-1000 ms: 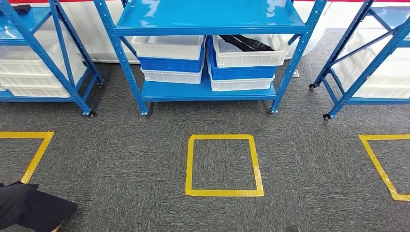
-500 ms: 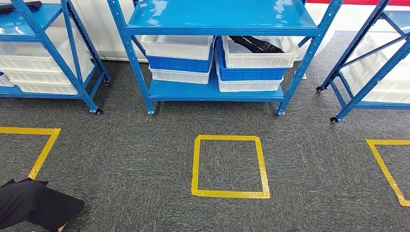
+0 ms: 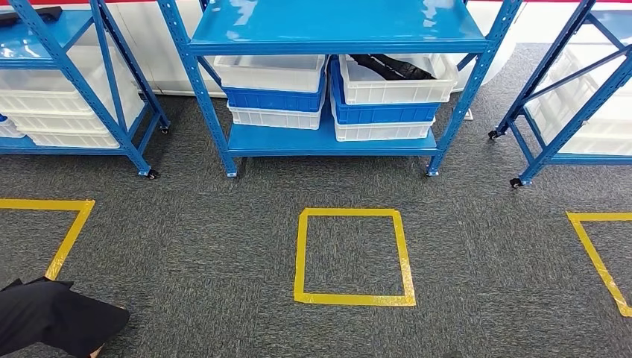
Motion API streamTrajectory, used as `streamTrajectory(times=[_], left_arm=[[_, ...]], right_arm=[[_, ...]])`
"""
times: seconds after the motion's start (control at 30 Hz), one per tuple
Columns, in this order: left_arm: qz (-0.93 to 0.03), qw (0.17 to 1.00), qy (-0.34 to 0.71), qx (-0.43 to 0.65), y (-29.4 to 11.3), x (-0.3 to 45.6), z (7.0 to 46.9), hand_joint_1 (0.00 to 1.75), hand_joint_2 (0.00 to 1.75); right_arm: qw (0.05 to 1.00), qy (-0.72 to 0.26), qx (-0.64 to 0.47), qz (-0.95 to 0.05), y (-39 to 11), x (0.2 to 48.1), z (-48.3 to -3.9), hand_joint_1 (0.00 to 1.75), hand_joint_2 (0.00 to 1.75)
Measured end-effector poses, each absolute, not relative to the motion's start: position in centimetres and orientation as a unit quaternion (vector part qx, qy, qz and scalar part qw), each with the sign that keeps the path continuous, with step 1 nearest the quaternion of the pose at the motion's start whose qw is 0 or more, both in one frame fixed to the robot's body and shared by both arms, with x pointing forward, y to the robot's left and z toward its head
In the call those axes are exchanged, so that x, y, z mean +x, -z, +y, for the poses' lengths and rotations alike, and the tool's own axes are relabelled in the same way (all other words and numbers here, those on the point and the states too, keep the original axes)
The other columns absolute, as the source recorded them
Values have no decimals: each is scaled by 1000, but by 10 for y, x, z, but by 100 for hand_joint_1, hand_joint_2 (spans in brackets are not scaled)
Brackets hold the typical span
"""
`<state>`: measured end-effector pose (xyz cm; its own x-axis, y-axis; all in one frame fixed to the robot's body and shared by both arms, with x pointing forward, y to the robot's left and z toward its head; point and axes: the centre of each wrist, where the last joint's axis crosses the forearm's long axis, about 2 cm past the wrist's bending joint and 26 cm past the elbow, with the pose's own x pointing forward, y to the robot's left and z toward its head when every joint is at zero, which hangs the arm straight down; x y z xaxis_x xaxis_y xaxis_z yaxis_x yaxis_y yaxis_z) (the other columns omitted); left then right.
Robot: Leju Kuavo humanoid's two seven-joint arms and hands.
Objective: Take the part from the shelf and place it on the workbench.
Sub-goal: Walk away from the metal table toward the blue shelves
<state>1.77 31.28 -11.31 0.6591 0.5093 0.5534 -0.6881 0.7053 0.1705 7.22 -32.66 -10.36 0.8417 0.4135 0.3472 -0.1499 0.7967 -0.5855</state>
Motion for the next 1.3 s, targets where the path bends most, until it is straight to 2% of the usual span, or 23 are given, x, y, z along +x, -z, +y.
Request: streamTrajectory(times=[0.83, 1.03, 1.3], left_arm=[[-248, 893, -319, 199, 113, 18, 314, 0, 0], [-241, 906, -314, 152, 113, 21, 317, 0, 0], [-236, 907, -318, 142, 113, 22, 317, 0, 0]], right_arm=[[923, -150, -268, -230, 103, 81, -325, 0, 0], [926, -156, -264, -220, 103, 82, -320, 0, 0], [929, -161, -258, -209, 103, 79, -316, 0, 0]])
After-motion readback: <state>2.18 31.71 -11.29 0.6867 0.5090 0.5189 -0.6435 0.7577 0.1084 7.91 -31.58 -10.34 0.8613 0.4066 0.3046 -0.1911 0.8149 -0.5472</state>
